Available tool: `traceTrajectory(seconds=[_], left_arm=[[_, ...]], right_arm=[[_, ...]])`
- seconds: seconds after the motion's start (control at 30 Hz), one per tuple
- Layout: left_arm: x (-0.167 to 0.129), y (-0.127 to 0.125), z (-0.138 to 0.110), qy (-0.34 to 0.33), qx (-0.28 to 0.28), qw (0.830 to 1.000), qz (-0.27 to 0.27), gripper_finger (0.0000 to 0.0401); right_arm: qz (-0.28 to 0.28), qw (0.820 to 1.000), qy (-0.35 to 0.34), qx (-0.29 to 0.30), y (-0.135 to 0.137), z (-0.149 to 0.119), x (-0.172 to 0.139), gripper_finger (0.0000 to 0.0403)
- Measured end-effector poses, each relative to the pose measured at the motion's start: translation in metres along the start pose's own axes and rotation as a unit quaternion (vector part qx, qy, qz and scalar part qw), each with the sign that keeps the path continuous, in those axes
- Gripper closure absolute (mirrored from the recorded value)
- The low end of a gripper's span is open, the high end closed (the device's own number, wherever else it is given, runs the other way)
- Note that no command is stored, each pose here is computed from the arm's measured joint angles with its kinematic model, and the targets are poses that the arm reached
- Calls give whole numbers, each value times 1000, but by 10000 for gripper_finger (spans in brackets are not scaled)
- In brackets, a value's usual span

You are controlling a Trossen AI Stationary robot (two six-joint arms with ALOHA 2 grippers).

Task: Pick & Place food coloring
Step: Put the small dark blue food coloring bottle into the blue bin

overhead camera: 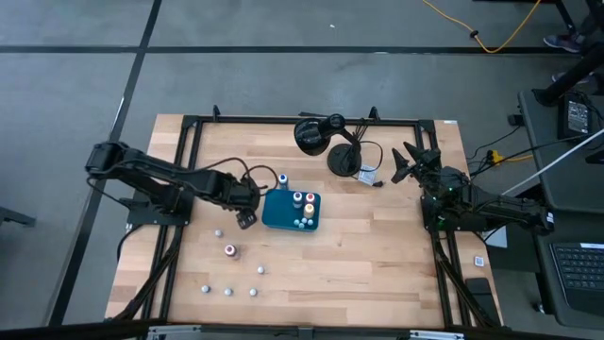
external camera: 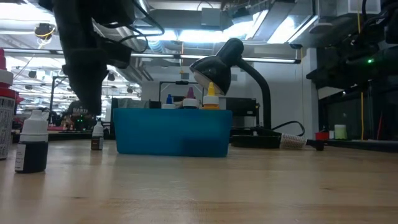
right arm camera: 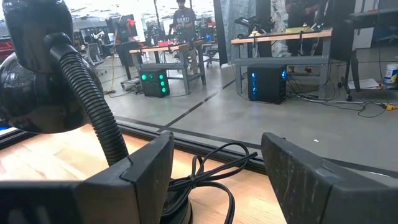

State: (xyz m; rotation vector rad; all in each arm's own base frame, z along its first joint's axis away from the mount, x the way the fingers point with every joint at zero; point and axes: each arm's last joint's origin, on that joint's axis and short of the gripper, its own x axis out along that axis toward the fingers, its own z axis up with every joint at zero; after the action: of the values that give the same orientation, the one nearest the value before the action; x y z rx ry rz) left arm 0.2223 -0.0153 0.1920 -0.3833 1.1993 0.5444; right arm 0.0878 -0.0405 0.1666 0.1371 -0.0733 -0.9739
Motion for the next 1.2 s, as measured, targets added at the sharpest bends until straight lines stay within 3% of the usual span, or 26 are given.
traceTrajectory(seconds=[0.3,0.87,1.2], left_arm=[[7,-6,0,0,-77,997,5,150],[30,-24,-3,14,-56,998,4,151],[31,-24,-2,9,-49,999,8,220]], right_arm=[[0,1000,0,0,0,0,0,159],[0,1000,0,0,0,0,0,159],[0,1000,0,0,0,0,0,159]])
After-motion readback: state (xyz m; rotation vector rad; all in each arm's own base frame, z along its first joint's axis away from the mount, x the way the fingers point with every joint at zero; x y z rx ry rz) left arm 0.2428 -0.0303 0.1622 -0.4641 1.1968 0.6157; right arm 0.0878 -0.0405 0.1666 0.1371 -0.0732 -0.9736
